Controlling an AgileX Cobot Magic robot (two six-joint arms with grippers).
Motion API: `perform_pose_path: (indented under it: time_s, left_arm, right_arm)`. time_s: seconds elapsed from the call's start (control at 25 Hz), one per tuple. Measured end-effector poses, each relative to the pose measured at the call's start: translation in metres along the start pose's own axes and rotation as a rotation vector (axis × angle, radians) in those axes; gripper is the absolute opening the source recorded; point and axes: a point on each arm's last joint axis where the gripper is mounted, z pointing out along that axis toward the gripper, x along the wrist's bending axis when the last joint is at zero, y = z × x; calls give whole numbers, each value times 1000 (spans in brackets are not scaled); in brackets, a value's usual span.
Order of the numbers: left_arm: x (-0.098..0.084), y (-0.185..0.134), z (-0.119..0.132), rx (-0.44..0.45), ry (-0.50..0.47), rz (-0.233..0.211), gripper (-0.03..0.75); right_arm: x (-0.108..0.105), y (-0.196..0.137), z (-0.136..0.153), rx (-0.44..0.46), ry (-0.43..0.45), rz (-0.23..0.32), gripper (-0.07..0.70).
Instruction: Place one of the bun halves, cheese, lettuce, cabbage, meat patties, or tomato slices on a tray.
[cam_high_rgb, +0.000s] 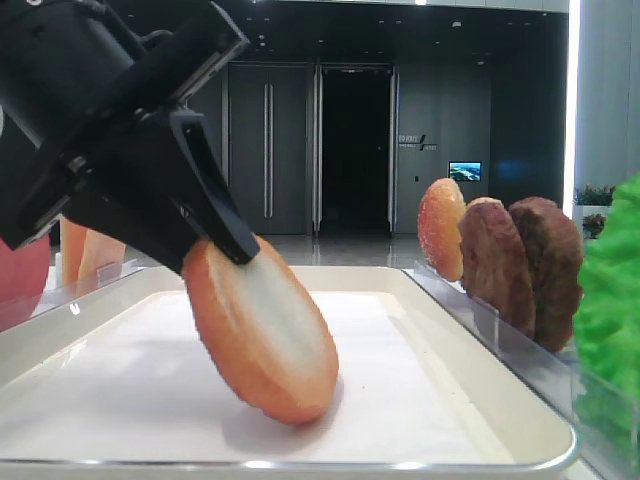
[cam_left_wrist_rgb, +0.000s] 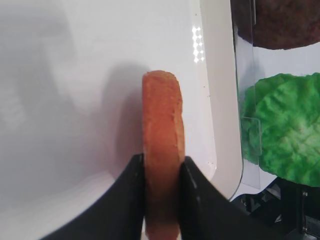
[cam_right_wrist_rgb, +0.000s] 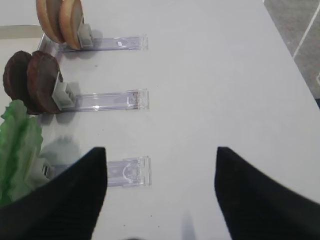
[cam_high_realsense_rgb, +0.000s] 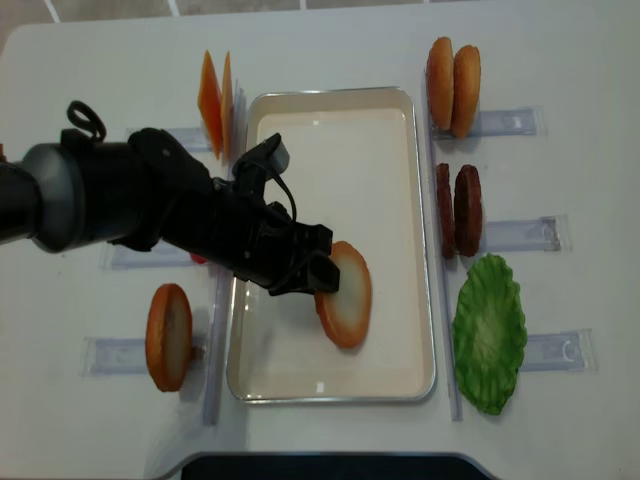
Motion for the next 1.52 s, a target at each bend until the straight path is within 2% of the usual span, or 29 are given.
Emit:
perform_pose_path:
  time_s: [0.16, 0.28, 0.6, 0.76, 0.96, 1.28, 1.52]
  left_arm:
    - [1, -1, 0, 6, 11, -6, 144]
    - [3, -1, 0, 21, 40, -12, 183]
    - [7, -3, -1, 40, 82, -11, 403]
    - [10, -4, -1, 49, 108, -18, 459]
    - [14, -6, -2, 68, 158, -30, 472]
    - [7, -4, -16, 38, 166, -6, 472]
    - [-5, 2, -31, 20, 163, 31, 473]
  right_arm:
    - [0, 0, 0, 0, 0, 0, 470]
    - [0, 0, 0, 0, 0, 0, 470]
    - [0, 0, 0, 0, 0, 0, 470]
    - [0, 0, 0, 0, 0, 0, 470]
    - [0, 0, 0, 0, 0, 0, 470]
    - [0, 0, 0, 0, 0, 0, 470]
    - [0, 0, 0, 0, 0, 0, 470]
